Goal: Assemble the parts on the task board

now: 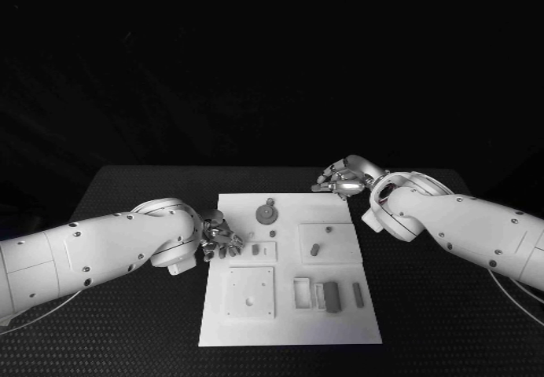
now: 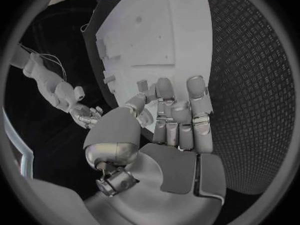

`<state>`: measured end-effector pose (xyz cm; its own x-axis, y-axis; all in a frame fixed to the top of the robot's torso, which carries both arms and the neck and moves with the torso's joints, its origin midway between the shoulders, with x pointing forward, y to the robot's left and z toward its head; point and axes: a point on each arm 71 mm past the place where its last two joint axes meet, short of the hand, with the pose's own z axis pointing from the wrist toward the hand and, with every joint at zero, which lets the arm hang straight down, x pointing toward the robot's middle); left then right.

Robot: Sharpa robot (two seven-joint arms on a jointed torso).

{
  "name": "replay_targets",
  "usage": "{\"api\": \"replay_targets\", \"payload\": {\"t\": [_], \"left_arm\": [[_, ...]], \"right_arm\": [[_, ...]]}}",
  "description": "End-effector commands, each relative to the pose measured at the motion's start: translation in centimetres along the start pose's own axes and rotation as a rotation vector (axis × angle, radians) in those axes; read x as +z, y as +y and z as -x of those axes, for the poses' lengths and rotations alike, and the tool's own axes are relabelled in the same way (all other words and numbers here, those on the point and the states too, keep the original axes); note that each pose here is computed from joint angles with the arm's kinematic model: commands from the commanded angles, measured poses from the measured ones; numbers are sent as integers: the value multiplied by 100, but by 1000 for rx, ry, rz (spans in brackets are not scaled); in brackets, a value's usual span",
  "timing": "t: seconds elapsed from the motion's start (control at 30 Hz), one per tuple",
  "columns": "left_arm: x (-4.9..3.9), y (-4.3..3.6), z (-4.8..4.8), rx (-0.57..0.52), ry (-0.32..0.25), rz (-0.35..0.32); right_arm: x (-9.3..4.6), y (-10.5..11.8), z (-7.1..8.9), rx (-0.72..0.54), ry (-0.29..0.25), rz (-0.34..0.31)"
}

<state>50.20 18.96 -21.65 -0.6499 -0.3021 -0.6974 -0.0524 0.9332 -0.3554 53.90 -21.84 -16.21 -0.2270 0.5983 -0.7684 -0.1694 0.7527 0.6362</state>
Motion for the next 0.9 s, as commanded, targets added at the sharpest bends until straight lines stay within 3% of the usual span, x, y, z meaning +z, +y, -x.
{"api": "replay_targets", "payload": {"t": [0.03, 0.53, 0.9], "left_arm": [[-3, -37, 16, 71, -44, -6], [11, -167, -14, 117, -74, -34], [25, -163, -67, 151, -57, -21]], "right_arm": [[-1, 4, -13, -1, 14, 7], [-1, -3, -25, 0, 17, 5], [-6, -16, -30, 4, 18, 2]]}}
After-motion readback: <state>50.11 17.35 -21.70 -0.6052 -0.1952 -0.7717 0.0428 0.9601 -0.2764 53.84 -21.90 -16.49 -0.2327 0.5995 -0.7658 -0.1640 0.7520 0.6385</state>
